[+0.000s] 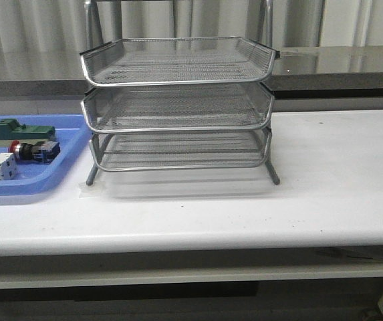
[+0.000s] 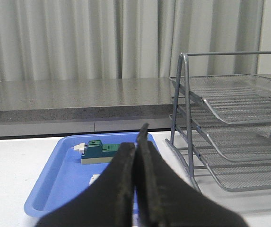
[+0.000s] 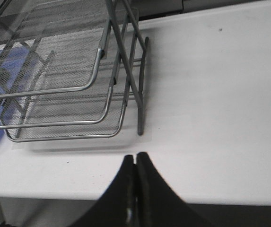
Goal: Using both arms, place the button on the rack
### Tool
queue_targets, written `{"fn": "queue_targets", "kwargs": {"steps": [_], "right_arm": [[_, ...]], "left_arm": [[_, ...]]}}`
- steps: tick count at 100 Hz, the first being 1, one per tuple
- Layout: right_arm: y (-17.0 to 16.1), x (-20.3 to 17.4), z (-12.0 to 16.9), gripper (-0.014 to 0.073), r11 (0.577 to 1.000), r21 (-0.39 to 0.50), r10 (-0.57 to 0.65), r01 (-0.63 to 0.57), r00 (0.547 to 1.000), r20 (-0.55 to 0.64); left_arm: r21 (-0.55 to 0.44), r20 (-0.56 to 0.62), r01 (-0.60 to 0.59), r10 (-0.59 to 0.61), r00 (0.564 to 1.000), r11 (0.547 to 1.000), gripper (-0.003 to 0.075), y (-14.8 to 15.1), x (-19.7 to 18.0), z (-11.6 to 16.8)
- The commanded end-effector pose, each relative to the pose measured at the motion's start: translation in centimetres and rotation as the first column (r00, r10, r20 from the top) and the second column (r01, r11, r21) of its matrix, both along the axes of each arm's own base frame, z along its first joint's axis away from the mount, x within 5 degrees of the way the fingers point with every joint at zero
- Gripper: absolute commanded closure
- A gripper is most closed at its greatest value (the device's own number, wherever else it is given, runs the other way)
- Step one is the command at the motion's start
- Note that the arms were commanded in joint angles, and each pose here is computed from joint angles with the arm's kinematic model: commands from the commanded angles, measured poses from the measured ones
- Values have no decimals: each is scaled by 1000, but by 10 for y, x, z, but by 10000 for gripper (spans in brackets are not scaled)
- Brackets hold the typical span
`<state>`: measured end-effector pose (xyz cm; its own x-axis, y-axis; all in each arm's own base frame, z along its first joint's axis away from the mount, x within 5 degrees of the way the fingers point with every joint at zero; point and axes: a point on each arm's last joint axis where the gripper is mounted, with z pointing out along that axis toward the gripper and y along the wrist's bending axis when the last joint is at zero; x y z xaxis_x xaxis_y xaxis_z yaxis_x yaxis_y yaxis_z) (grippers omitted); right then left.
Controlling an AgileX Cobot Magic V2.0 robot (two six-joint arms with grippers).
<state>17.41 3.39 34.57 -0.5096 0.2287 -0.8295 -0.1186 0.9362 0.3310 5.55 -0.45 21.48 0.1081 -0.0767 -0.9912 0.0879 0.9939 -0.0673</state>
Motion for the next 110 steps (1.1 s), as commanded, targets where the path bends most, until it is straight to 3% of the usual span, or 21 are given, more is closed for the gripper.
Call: {"fn": "queue_targets", "kwargs": {"steps": [1,22,29,47,52,90,110], "right_arm": [[2,15,10,655,994,101,-37,33,998,44],[10,42,-17,623,983,180,-23,45,992,-124],[13,49,-27,540,980,196,-8,45,982,-187],[31,63,-48,200,976,216,52,10,959,-280],[39,66,-52,165,974,224,67,-2,957,-281],[70,99,-85,162,962,267,30,53,954,-299],[76,119,-81,162,963,266,27,50,960,-279]], "left_arm": [[-16,70,12,-10,997,1000,741,-1,-2,-3],[-16,70,12,-10,997,1000,741,-1,-2,-3],[-16,70,12,-10,997,1000,741,-1,-2,-3],[-16,70,12,-10,997,1000,741,-1,-2,-3],[-16,70,12,-10,997,1000,741,-1,-2,-3],[-16,70,12,-10,997,1000,741,-1,-2,-3],[-16,70,12,-10,997,1000,741,-1,-2,-3]]}}
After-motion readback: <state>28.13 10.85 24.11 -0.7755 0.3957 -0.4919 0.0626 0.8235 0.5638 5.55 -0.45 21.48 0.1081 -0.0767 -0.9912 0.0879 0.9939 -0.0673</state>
